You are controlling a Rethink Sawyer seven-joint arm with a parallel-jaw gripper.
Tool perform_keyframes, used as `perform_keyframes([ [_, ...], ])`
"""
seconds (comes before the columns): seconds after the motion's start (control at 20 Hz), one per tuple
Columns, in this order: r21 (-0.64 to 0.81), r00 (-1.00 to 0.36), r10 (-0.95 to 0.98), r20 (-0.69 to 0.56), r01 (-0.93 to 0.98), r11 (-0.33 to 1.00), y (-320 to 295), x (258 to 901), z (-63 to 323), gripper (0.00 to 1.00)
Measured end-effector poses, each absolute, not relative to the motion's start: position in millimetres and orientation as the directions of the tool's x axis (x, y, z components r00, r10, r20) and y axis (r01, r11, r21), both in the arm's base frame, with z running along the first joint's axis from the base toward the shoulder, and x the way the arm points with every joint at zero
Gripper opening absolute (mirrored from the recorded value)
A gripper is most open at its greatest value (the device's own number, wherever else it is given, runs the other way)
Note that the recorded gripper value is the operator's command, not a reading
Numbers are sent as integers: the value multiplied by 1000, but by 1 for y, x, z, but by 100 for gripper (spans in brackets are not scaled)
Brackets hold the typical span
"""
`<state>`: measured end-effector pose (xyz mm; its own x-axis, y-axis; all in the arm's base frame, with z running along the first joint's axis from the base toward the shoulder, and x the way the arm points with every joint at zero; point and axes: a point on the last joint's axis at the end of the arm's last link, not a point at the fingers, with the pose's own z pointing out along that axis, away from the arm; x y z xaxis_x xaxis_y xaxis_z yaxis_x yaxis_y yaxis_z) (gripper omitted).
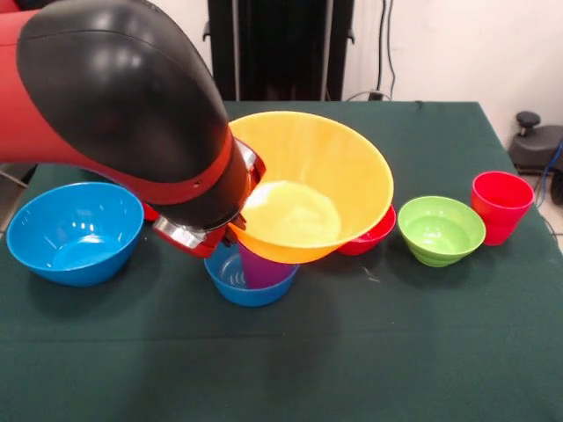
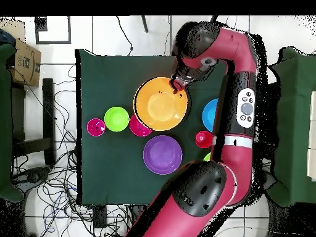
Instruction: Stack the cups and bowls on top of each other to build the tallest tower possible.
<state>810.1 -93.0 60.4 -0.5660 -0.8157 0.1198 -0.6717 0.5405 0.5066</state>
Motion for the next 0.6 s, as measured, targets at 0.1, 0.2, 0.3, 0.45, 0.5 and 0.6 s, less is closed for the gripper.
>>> perform_keyframes([
  [0.1,507,-569,-813,121,-669,544,-95,811,62,0],
  [0.2,509,-573,-810,125,-664,548,-98,810,63,0],
  [0.3,516,-574,-808,129,-658,549,-101,809,63,0],
  [0.45,532,-576,-806,134,-645,549,-105,805,58,0],
  [0.5,534,-576,-806,135,-643,549,-106,805,57,0],
  [0.6,543,-579,-804,136,-635,550,-109,802,52,0],
])
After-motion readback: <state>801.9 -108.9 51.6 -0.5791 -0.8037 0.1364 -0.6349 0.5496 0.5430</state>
